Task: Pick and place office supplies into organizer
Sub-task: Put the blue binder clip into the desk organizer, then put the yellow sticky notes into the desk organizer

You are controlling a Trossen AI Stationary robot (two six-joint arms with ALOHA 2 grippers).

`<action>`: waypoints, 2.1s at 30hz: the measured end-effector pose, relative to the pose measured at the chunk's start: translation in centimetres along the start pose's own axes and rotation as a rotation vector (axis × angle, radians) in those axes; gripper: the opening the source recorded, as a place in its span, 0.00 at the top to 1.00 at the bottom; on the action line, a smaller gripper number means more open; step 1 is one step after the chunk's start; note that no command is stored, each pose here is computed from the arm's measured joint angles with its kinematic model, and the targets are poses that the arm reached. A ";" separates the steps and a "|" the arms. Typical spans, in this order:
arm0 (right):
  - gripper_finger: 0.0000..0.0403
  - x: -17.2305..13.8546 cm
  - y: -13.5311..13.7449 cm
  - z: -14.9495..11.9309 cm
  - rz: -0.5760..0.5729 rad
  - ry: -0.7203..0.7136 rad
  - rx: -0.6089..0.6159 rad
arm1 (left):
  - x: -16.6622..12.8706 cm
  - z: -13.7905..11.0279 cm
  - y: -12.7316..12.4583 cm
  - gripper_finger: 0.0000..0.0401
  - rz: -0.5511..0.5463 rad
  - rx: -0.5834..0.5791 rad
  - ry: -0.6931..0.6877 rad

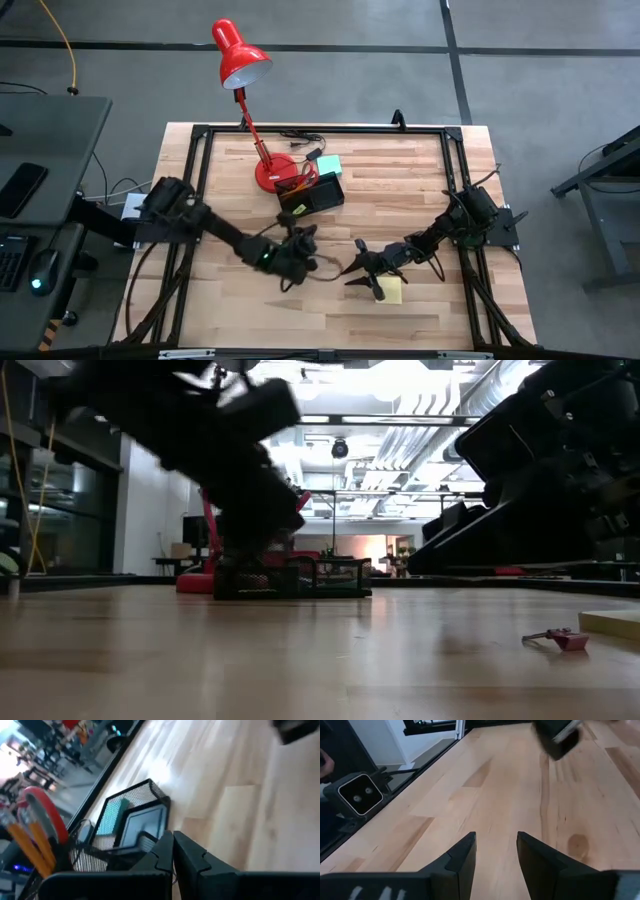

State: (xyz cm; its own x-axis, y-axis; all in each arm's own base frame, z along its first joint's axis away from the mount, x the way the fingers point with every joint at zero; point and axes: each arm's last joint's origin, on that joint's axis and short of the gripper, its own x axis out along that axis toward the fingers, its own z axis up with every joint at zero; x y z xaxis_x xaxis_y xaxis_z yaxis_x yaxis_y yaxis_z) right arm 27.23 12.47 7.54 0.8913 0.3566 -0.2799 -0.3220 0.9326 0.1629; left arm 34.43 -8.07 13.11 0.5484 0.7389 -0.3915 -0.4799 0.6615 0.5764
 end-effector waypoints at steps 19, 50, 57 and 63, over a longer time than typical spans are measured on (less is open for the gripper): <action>0.67 0.0 0.6 -0.2 0.018 0.009 0.006 | 2.9 -1.1 3.8 1.00 0.023 0.134 0.348; 0.67 0.0 0.5 -0.4 0.013 0.029 0.008 | -0.6 3.0 1.5 0.63 -0.084 0.067 0.207; 0.67 0.0 0.5 -0.5 0.011 0.039 0.009 | -8.2 5.0 -3.8 0.62 -0.324 0.112 -0.183; 0.67 0.0 0.5 -0.5 0.010 0.039 0.016 | -11.1 2.1 -5.0 0.62 -0.520 0.053 -0.586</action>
State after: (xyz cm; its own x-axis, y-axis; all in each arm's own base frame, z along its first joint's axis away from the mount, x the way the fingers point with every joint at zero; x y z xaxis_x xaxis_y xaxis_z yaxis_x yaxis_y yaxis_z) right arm 26.89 12.94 7.20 0.8751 0.3677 -0.3147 -0.3250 0.9283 0.1807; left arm 32.20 -19.82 16.05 0.9727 0.1381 -0.1865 -0.0371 0.8858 0.4626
